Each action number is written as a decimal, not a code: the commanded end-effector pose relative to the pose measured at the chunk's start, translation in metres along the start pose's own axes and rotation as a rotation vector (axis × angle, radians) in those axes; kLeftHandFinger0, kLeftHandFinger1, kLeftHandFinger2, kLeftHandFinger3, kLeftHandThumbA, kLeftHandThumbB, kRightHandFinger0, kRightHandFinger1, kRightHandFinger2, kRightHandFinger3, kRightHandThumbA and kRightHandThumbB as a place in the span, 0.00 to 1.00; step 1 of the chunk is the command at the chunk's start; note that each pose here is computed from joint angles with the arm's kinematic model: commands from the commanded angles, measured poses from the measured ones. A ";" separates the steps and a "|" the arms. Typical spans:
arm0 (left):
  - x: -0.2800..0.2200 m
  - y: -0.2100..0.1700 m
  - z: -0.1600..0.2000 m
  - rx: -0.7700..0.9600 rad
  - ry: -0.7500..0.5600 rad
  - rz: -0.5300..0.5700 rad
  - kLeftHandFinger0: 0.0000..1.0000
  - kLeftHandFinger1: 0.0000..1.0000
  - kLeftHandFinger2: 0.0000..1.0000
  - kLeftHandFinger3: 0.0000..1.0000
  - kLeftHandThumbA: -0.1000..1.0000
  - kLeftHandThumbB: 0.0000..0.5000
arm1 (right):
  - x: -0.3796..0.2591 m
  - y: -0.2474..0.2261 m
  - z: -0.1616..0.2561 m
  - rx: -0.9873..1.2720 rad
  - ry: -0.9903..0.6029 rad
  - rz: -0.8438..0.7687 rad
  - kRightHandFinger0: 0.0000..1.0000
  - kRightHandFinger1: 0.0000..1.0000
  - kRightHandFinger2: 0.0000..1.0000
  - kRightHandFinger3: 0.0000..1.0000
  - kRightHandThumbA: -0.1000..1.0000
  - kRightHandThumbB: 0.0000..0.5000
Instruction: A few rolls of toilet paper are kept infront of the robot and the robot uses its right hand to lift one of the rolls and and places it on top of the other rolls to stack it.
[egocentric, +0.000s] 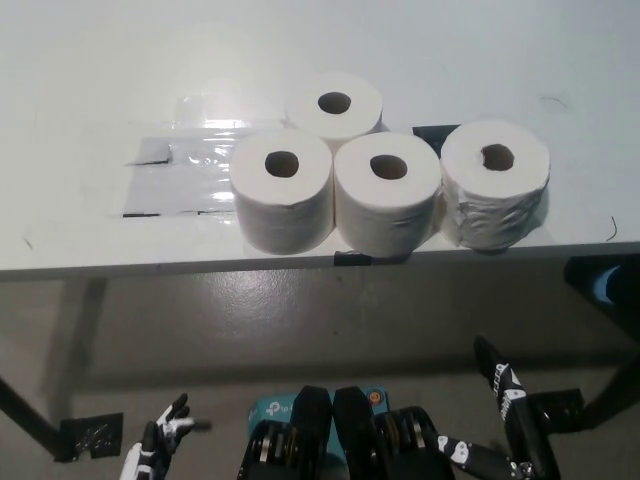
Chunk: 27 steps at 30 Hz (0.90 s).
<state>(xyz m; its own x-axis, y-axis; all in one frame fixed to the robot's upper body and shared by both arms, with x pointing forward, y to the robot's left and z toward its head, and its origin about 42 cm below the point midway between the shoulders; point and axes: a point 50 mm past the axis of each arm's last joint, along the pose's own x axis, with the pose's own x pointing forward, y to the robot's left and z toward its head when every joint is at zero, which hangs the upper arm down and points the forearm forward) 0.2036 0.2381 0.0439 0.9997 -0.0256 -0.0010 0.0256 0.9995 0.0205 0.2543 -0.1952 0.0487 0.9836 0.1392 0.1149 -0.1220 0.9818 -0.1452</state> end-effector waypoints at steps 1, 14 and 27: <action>0.002 0.002 0.014 -0.011 -0.098 -0.124 1.00 1.00 1.00 1.00 1.00 0.55 | 0.012 0.002 0.018 -0.022 -0.129 0.067 1.00 1.00 1.00 1.00 1.00 0.66; 0.005 0.004 0.021 -0.137 -0.080 -0.179 1.00 1.00 1.00 1.00 1.00 0.77 | 0.012 -0.001 0.023 -0.003 -0.146 0.053 1.00 1.00 1.00 1.00 1.00 0.70; 0.002 0.008 0.016 -0.090 -0.097 -0.152 1.00 1.00 1.00 1.00 1.00 0.64 | 0.013 -0.022 0.074 -0.037 -0.291 -0.096 1.00 1.00 1.00 1.00 1.00 0.77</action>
<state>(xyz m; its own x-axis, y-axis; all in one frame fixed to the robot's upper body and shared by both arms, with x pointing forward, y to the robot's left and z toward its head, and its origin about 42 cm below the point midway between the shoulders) 0.2071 0.2422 0.0559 0.9822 -0.1771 0.0629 0.1831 0.9772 -0.1077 0.2610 -0.1993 0.0905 0.9509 0.1447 0.2738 -0.1050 0.9824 -0.1544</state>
